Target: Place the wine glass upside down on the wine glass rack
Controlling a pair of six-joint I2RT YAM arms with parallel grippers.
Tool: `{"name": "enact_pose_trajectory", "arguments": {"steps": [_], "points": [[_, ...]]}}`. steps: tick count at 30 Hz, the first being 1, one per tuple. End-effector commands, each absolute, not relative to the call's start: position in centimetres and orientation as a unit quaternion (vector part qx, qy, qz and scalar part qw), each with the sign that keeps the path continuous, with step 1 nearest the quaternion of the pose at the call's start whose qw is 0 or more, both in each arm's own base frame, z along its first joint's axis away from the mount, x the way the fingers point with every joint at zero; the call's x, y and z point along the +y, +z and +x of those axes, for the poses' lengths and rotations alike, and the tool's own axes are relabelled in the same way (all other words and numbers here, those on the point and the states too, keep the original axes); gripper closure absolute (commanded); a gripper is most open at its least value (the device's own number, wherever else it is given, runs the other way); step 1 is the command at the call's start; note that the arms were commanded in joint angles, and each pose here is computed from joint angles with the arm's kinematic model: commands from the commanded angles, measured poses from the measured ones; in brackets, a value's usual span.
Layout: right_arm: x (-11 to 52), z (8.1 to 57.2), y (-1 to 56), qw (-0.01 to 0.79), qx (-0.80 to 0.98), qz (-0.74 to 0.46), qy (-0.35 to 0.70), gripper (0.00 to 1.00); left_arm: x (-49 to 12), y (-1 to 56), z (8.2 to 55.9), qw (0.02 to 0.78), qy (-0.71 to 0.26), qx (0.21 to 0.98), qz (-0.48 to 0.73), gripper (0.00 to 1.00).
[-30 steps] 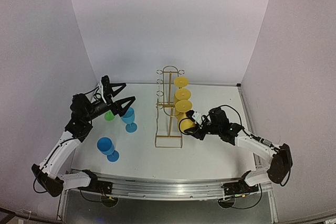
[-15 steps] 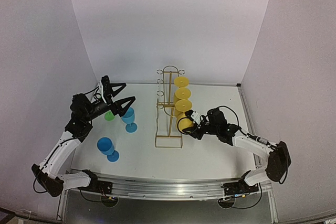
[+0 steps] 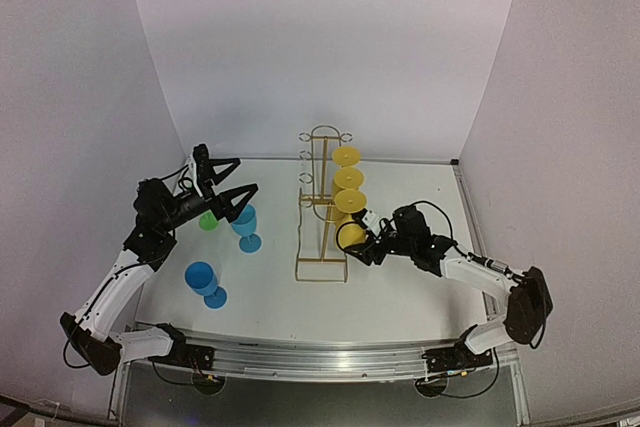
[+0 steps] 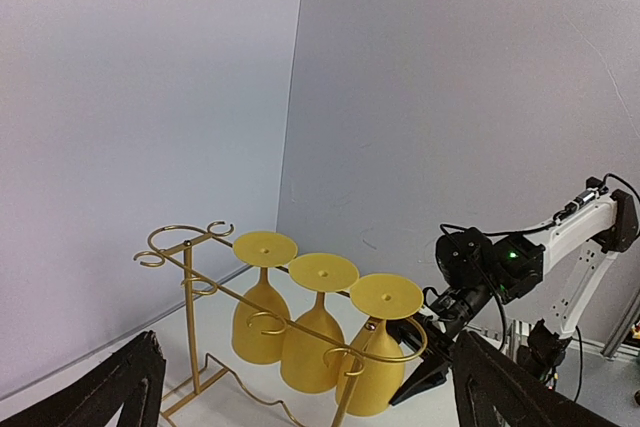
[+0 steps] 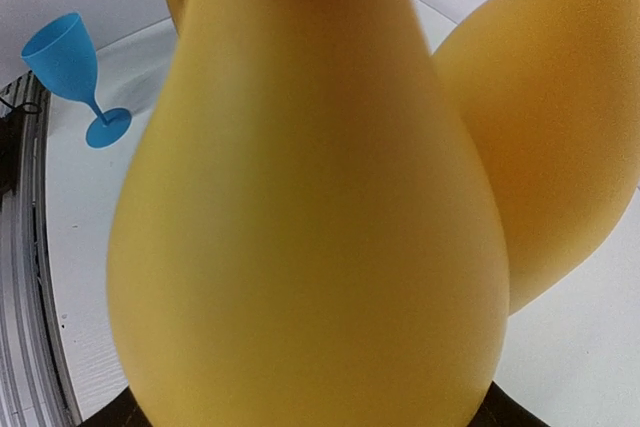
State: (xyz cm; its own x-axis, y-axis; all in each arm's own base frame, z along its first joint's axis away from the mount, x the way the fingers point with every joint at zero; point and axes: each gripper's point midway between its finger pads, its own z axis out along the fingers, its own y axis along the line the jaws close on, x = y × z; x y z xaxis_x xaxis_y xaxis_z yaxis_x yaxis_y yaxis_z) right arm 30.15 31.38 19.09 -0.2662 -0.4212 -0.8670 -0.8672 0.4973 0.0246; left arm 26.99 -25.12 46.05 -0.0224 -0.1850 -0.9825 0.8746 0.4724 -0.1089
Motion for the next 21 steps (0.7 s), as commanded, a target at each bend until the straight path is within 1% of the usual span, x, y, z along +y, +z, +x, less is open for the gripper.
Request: {"name": "enact_pose_trajectory", "arguments": {"steps": [1, 3, 5, 10, 17, 19, 21], "points": [[32.0, 30.4, 19.6, 0.424, 0.752, -0.431, 0.262, 0.23, -24.7, 47.1, 26.6, 0.651, -0.412, 0.560, 0.304, 0.01], [32.0, 30.5, 19.7, 0.425, 0.753, -0.431, 0.260, 0.13, -24.7, 47.1, 26.6, 0.651, -0.411, 0.561, 0.304, 0.01], [31.9, 30.4, 19.6, 0.423, 0.755, -0.430, 0.257, 0.09, -24.7, 46.8, 26.6, 0.649, -0.407, 0.566, 0.306, 0.01], [31.4, 30.1, 20.0, 0.425, 0.757, -0.429, 0.250, 0.07, -24.0, 43.5, 26.9, 0.617, -0.378, 0.616, 0.311, 0.01], [29.8, 29.9, 20.9, 0.444, 0.761, -0.417, 0.224, 0.05, -21.5, 37.6, 26.1, 0.564, -0.306, 0.695, 0.324, 0.01], [29.3, 29.7, 20.9, 0.447, 0.763, -0.414, 0.217, 0.05, -21.0, 36.2, 25.4, 0.536, -0.298, 0.715, 0.336, 0.03], [28.7, 29.4, 21.3, 0.450, 0.764, -0.411, 0.212, 0.05, -20.7, 33.8, 23.8, 0.469, -0.303, 0.741, 0.373, 0.07]]}}
